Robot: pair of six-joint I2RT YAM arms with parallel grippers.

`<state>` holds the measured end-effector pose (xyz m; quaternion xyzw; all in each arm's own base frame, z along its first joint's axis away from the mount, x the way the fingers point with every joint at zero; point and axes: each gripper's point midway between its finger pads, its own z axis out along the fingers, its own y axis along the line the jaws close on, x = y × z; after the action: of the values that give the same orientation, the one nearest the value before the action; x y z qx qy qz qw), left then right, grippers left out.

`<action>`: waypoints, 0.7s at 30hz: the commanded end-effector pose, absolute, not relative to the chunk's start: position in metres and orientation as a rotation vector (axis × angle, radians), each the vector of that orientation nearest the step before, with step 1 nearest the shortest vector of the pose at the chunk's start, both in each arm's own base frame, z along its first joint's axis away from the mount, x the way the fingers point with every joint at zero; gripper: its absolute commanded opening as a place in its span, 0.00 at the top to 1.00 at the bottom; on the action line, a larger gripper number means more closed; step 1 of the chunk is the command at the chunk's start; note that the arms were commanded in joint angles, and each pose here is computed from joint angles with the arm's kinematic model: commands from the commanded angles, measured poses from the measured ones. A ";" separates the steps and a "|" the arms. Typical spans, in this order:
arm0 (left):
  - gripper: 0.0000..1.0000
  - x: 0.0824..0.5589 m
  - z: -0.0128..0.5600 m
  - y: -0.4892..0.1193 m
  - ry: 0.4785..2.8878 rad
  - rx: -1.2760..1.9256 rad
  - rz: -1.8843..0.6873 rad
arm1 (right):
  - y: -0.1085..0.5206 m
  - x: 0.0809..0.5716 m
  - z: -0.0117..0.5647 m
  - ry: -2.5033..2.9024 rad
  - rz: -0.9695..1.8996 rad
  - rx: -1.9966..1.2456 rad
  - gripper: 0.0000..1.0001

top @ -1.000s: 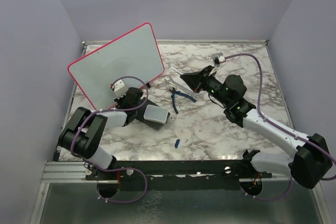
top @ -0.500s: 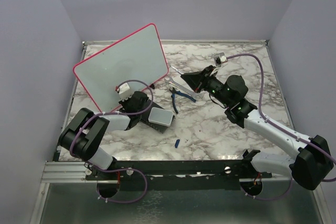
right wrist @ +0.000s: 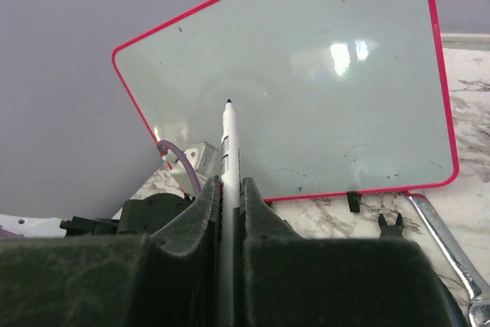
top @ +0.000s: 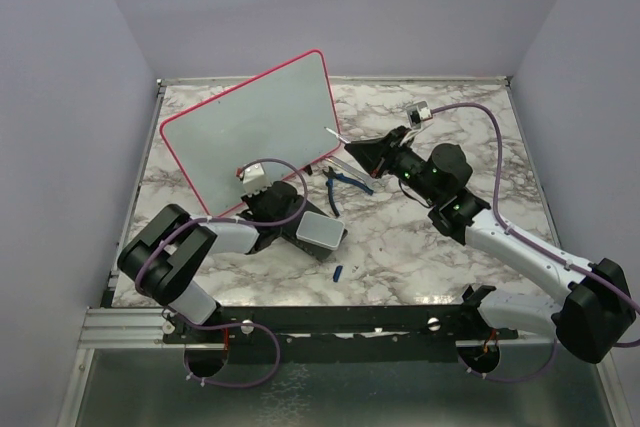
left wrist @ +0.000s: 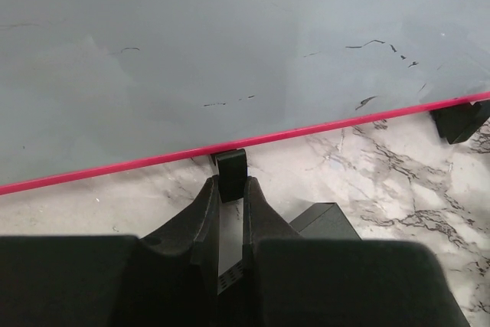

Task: Write a sentence on the whiteboard
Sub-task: Move the whiteboard to the center of the board.

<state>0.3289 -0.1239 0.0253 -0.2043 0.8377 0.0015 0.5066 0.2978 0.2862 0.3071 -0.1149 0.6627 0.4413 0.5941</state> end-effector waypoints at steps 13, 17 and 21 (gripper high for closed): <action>0.84 0.297 0.006 -0.158 2.195 -0.371 -0.049 | 0.282 0.296 0.306 1.547 1.021 -0.252 0.99; 0.73 0.298 0.017 -0.153 2.176 -0.367 -0.020 | 0.281 0.296 0.307 1.544 1.020 -0.252 0.99; 0.65 0.298 0.021 -0.145 2.169 -0.361 0.024 | 0.281 0.296 0.308 1.540 1.022 -0.253 0.99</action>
<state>0.3126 -0.1429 0.0272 -0.1764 0.8564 0.0022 0.4852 0.2978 0.2862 0.3059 -0.1149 0.6641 0.4407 0.5929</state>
